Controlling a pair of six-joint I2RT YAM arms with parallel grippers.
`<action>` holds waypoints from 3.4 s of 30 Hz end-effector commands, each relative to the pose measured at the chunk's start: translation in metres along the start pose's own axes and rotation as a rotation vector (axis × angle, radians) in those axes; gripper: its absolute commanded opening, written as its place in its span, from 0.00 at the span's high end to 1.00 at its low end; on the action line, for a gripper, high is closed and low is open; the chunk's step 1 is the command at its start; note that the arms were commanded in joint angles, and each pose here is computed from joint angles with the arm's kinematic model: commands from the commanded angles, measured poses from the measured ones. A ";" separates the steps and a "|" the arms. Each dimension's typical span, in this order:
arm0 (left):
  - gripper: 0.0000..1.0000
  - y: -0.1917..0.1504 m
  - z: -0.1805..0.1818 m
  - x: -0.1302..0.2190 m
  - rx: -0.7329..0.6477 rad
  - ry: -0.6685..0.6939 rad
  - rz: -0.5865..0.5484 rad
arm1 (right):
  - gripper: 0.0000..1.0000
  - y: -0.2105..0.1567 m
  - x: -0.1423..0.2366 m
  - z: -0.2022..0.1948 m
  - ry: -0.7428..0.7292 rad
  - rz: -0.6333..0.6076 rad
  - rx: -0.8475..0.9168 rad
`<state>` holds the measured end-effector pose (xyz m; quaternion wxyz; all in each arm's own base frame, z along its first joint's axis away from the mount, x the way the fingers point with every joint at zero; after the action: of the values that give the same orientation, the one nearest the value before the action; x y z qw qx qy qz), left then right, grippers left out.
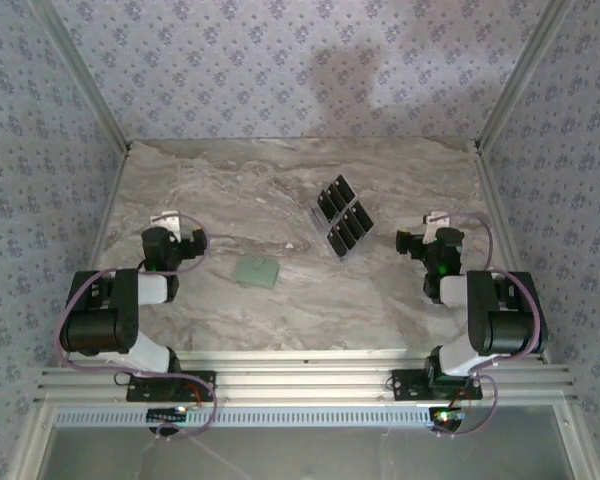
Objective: Put the credit cards into the card holder
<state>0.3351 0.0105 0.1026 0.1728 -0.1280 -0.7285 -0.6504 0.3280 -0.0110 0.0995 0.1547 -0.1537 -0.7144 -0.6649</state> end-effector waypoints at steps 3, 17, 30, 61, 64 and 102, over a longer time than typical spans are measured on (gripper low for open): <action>0.00 0.012 -0.002 -0.004 -0.012 -0.019 -0.039 | 0.00 0.010 -0.004 -0.002 -0.004 -0.032 0.012; 0.00 0.013 -0.002 -0.004 -0.009 -0.020 -0.038 | 0.00 0.010 -0.004 -0.002 0.003 -0.032 0.007; 0.00 0.011 -0.001 -0.004 -0.005 -0.024 -0.034 | 0.00 0.010 -0.005 -0.003 0.004 -0.032 0.002; 0.00 0.048 -0.011 0.125 0.523 0.156 0.270 | 0.12 0.133 0.125 0.081 0.311 0.230 -0.264; 0.00 0.037 -0.011 0.131 0.577 0.166 0.293 | 0.14 0.124 0.128 0.138 0.429 0.307 -0.115; 0.00 0.048 0.012 0.068 0.833 0.226 0.484 | 0.41 0.026 0.031 0.430 0.649 0.643 0.837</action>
<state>0.2879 0.0260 0.1697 0.4422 -0.1390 -0.8458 -0.2641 0.3085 0.4181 0.1114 0.5995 -0.0760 -0.7421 -0.2900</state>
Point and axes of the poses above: each hand's point on the last joint's axis, 136 mm out from that joint toward the fingers, its own x axis back along the fingers, its own z axis along the line the jaws close on, y = z × x, the point moved 6 cm from there along x, back along the fingers, and after that the axes turned 4 degrees about x, right-handed, at the moved point
